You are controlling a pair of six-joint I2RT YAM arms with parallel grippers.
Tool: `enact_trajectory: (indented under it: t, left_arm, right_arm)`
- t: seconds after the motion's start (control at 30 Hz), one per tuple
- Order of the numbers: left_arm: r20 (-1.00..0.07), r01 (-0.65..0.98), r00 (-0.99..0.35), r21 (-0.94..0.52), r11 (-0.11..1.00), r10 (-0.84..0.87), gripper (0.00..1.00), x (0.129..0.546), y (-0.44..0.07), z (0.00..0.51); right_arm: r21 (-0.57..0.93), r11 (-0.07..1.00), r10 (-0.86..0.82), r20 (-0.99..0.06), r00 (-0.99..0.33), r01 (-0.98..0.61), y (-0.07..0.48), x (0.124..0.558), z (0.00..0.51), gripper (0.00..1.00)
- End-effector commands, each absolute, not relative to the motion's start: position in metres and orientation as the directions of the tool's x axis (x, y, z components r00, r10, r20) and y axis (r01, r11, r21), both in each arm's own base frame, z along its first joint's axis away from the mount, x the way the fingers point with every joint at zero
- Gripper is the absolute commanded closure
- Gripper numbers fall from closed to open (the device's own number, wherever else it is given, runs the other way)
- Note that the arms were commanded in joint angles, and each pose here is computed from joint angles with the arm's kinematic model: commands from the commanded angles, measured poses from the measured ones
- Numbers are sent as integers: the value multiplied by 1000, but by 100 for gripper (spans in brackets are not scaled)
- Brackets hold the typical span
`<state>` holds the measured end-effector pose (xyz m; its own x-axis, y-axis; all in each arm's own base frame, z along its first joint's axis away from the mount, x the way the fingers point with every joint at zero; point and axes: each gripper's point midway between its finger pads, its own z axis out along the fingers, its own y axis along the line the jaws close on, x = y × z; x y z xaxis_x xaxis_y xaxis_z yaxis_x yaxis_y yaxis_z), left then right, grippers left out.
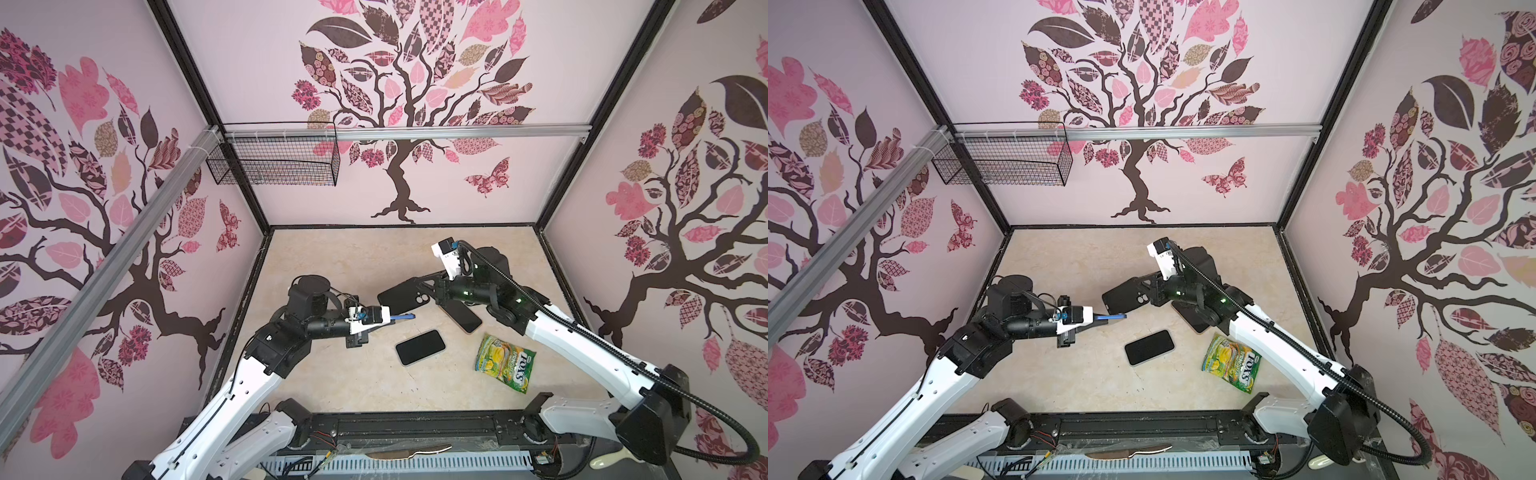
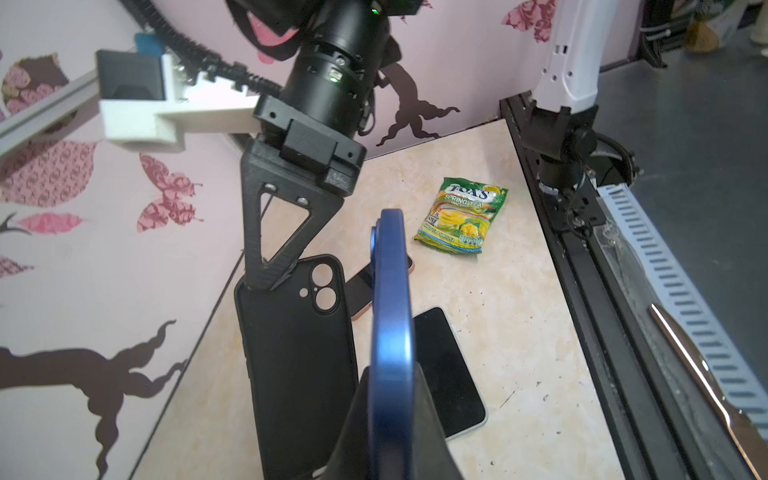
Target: Take the phone out of the phone case
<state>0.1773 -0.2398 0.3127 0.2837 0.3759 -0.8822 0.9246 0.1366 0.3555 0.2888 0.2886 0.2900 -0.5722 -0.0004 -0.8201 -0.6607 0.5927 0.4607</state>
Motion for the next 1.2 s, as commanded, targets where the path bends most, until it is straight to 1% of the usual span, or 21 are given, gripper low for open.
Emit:
enact_trajectory:
  t: [0.0, 0.07, 0.13, 0.2, 0.3, 0.43, 0.57, 0.63, 0.73, 0.8, 0.87, 0.97, 1.1, 1.17]
  left_arm:
    - [-956, 947, 99, 176, 268, 275, 100, 197, -241, 329]
    - [-967, 951, -13, 66, 303, 253, 100, 204, -243, 324]
    - [-965, 944, -106, -21, 328, 242, 100, 210, -245, 317]
    - [-952, 922, -203, -107, 372, 230, 100, 219, -245, 308]
    - [-922, 876, -318, -197, 441, 221, 100, 234, -243, 296]
    - [-829, 762, -528, -366, 534, 186, 100, 262, -232, 276]
    - [-701, 649, -697, -527, 549, 152, 100, 282, -221, 254]
    - [-642, 592, -750, -547, 592, 157, 100, 290, -216, 239]
    - [-545, 462, -827, -514, 723, 140, 100, 305, -199, 211]
    - [-506, 392, -855, -485, 782, 114, 100, 312, -188, 200]
    - [-487, 309, -871, -456, 835, 57, 100, 320, -177, 195]
    - [-480, 247, -877, -412, 877, 22, 100, 325, -164, 189]
    - [-464, 216, -886, -372, 902, 21, 100, 322, -154, 173]
    - [-450, 223, -892, -363, 905, 40, 100, 318, -153, 166]
  right_arm:
    - [441, 672, 93, -847, -523, -595, 269, 299, 293, 100]
    - [433, 693, 134, -863, -487, -576, 258, 299, 291, 100]
    - [432, 721, 152, -862, -484, -542, 249, 299, 284, 100]
    - [428, 758, 149, -849, -508, -493, 241, 302, 272, 100]
    - [424, 801, 154, -828, -539, -423, 231, 305, 256, 100]
    - [437, 829, 175, -796, -580, -349, 223, 309, 243, 100]
    - [454, 818, 151, -762, -630, -353, 233, 309, 230, 100]
    - [491, 802, 182, -744, -643, -341, 237, 310, 227, 100]
    - [526, 788, 207, -716, -667, -319, 241, 311, 219, 100]
    - [532, 768, 203, -730, -653, -356, 244, 308, 223, 100]
    - [526, 775, 213, -740, -638, -351, 242, 310, 223, 100]
    - [489, 778, 151, -755, -638, -394, 247, 310, 221, 100]
    - [508, 753, 142, -746, -651, -419, 256, 311, 221, 100]
    - [519, 755, 138, -724, -675, -402, 259, 314, 216, 100]
